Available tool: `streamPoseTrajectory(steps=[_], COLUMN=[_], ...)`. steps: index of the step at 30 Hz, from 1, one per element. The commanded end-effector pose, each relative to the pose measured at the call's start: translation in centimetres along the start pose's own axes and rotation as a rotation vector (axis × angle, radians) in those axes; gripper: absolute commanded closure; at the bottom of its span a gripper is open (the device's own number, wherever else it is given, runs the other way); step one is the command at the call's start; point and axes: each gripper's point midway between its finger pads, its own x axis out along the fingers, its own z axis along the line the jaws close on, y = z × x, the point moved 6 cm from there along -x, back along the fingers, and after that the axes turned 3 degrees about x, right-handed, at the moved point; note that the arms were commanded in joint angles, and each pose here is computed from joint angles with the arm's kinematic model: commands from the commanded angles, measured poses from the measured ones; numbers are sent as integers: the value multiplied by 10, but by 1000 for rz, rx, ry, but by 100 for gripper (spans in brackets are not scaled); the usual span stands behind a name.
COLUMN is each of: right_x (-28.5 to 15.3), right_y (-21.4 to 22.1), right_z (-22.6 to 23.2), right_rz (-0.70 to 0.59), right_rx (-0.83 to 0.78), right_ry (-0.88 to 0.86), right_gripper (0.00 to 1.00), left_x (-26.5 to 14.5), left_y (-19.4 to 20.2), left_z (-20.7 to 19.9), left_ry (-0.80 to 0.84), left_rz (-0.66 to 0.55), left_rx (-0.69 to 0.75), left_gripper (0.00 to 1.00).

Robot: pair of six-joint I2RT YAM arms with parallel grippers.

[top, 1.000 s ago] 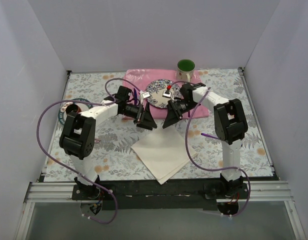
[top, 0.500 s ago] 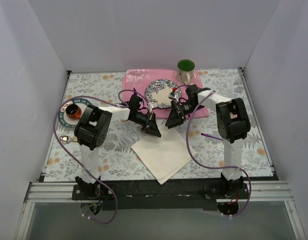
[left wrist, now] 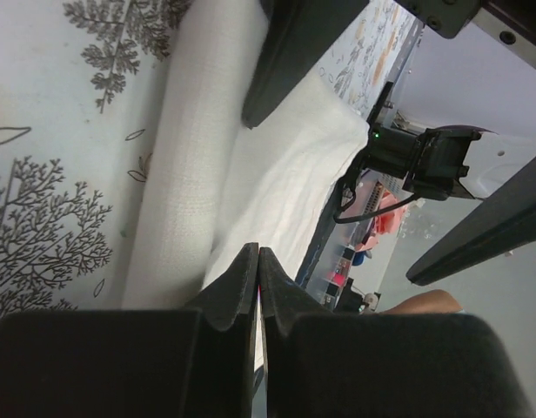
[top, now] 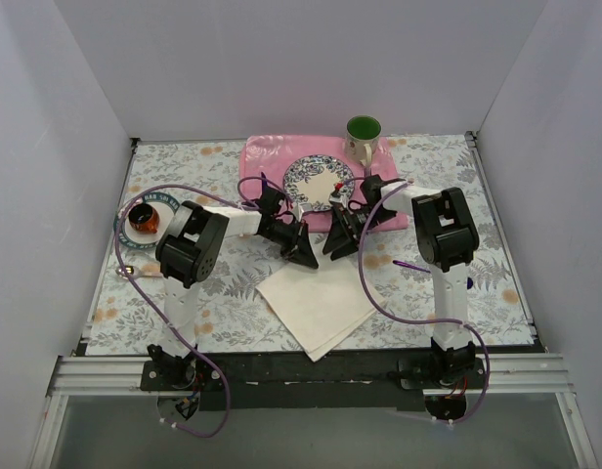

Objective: Fold the napkin into a case and place the utensils inside
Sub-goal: Smooth out the square-folded napkin at the center of the board.

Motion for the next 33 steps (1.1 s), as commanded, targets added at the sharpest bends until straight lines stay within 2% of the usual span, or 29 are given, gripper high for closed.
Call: streamPoseTrajectory(steps=[1,10,16,21,28,33], right_x=[-9,-24,-31,-25,-16,-14], right_y=[8,23,13,21,25,50], right_z=[-6,6,48,65,46,20], right_rz=[32,72,61,88,126,184], right_rx=[-19,-51,-112,-130,-117,-67], right_ry=[39,60,-22,-24,68,131], right_gripper=[1,1,1,1,1,1], left_x=[5,6,1,-6,-9,-8], left_y=[-2,-4,-17,-23,-19,-17], left_z=[9,20,21,26,23,25], left_ry=[-42,-104,-151,-168,-166,-163], left_rz=[-6,-16,-42,-62,-61,-59], left_rx=[-22,-39,-1,-8,2,-1], left_gripper=[100,100,100,100,100,100])
